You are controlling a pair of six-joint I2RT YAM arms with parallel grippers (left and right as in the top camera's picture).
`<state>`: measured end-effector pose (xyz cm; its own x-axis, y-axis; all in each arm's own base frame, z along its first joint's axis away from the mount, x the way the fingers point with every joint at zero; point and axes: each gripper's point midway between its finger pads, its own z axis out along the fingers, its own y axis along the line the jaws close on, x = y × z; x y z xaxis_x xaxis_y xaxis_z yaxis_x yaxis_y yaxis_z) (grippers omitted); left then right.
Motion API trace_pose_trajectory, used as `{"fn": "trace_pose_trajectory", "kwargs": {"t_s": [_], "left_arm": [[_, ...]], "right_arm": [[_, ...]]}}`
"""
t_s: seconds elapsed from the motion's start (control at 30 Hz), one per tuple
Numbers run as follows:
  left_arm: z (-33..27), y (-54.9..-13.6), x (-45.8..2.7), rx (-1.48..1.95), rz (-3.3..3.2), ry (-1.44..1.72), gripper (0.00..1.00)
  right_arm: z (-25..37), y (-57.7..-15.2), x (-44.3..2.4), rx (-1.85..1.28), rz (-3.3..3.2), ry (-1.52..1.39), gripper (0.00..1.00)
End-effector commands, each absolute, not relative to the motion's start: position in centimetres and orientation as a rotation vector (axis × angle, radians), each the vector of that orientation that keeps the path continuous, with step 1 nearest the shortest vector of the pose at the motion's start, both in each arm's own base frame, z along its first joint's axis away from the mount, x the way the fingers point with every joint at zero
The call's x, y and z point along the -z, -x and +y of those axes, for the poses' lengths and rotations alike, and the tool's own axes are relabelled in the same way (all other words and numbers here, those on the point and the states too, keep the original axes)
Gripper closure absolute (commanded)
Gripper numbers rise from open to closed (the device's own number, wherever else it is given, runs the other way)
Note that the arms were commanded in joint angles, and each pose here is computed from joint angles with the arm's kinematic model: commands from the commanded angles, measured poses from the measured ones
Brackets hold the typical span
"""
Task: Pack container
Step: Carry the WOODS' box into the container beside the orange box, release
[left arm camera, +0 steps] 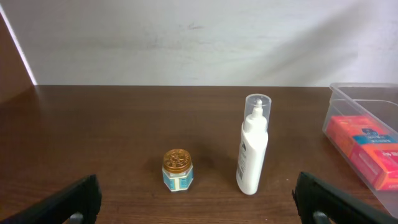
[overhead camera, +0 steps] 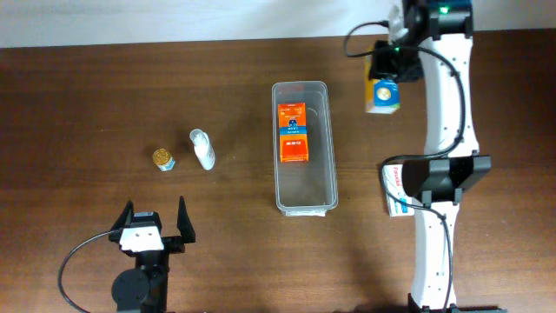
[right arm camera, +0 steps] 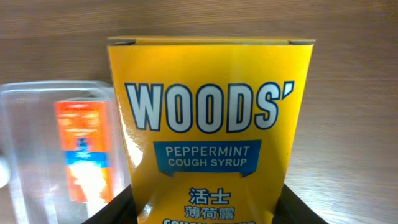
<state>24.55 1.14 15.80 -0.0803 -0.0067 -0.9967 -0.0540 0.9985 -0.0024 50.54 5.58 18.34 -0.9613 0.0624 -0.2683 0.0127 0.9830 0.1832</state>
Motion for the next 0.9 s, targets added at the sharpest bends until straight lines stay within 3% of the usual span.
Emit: {"fn": "trace_pose_trajectory", "kwargs": {"t_s": [0.0,0.37,0.87], "left_arm": [[1.0,-24.6,-15.6,-0.027,1.65,0.045,0.01],[1.0,-24.6,-15.6,-0.027,1.65,0.045,0.01],[1.0,-24.6,-15.6,-0.027,1.65,0.045,0.01]], "right_arm": [[10.3,-49.6,-21.1,-0.372,2.803,-0.048,0.53],[20.5,-46.2,-20.8,-0.44,2.851,0.09,0.53],[21.7,-44.5,-14.4,-0.25,3.026,0.151,0.53]]}}
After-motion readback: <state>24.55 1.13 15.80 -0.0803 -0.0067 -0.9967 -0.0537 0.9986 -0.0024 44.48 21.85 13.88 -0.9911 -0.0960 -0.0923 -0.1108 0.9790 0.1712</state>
